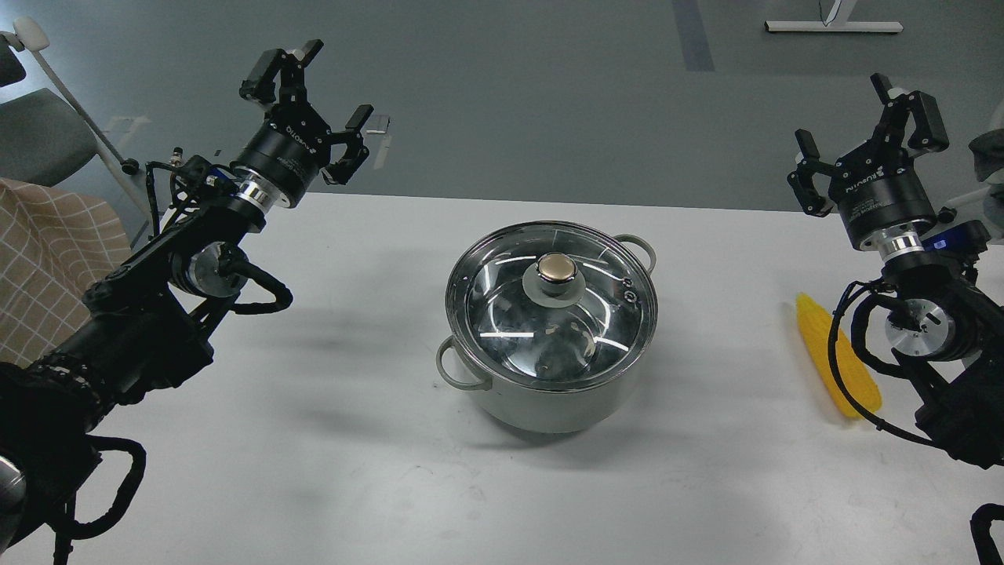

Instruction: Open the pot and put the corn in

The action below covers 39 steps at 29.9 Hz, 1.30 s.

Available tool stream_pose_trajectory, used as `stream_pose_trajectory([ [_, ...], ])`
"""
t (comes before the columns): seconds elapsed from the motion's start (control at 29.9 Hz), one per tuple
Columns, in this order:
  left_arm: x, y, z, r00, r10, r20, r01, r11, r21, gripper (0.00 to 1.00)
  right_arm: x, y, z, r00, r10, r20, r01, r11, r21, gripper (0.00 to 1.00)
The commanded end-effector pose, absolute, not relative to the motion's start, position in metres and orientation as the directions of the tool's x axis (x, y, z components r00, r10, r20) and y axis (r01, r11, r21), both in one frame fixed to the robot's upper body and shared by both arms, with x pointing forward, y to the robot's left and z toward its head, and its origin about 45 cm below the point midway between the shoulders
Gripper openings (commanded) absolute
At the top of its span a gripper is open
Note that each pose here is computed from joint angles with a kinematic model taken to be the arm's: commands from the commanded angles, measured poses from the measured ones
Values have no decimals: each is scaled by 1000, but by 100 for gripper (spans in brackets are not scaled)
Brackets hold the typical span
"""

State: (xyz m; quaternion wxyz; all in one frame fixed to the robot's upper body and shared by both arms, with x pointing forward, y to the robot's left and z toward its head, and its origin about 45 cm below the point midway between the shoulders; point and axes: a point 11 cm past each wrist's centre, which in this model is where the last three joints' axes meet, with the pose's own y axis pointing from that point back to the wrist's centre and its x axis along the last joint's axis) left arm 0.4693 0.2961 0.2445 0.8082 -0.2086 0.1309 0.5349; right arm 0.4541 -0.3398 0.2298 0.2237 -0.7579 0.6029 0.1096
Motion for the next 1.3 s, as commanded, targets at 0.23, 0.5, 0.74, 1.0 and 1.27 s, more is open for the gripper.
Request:
stream_pose_trajectory([
  [0.23,469,294,251,406,801,-439,-913,342,-221,98,455,-335,229,256,-865,-432,-962,-183,-204,100],
  [0.5,468,281,260,448,781,-436,-894,375,-246,98,456,-336,230,254,-868,-427,-962,-181,-203,100],
  [0.74,468,291,263,439,790,-427,-897,365,-248,98,456,-333,231,259,-866,-428,-961,-186,-205,100],
  [1.0,467,294,269,447,791,-417,-893,369,-258,98,456,-333,233,256,-869,-424,-961,-182,-207,100],
  [1.27,467,292,268,449,789,-419,-892,370,-258,98,457,-333,233,258,-868,-423,-961,-184,-208,100],
])
